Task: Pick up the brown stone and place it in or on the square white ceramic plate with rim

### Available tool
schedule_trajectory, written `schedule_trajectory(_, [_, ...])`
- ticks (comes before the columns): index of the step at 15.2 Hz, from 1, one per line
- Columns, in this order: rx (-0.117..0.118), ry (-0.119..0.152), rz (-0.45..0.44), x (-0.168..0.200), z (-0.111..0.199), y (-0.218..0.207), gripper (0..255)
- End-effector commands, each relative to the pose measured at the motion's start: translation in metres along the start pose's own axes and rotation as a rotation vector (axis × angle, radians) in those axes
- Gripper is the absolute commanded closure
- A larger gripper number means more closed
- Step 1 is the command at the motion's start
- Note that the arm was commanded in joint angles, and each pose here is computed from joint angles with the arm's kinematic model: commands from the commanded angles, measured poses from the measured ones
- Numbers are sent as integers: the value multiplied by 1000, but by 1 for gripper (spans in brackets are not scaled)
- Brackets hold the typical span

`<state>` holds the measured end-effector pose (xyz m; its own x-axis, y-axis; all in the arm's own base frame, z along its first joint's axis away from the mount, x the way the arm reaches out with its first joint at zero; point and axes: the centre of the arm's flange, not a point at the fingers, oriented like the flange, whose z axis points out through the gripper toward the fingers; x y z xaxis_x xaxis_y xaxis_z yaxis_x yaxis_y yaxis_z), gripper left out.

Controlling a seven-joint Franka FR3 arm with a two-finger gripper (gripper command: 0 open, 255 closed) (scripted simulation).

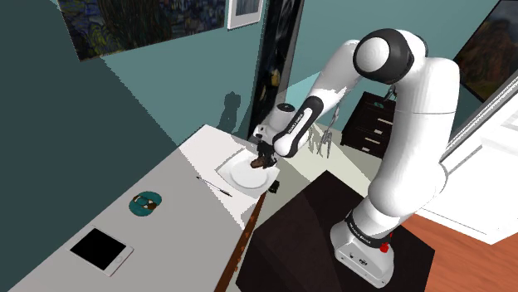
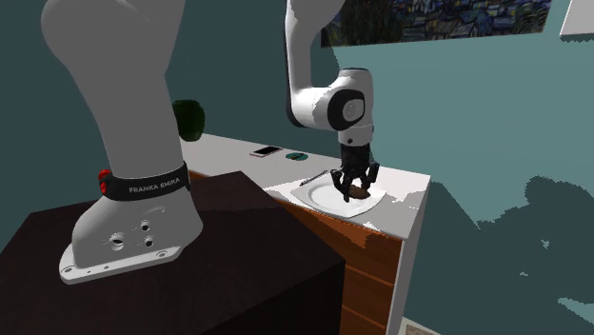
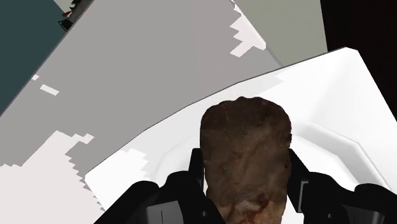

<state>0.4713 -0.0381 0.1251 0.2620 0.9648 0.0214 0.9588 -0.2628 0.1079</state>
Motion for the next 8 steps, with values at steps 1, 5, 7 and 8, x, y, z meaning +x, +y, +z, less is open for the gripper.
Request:
schedule_trajectory(1, [0,0,0,0,-11,2,255])
schedule_trajectory(5, [0,0,0,1,-32,4,255])
schedule_trajectory(7, [0,0,0,1,-42,5,255])
schedule_trajectory(8, [0,0,0,1,-47,6,255])
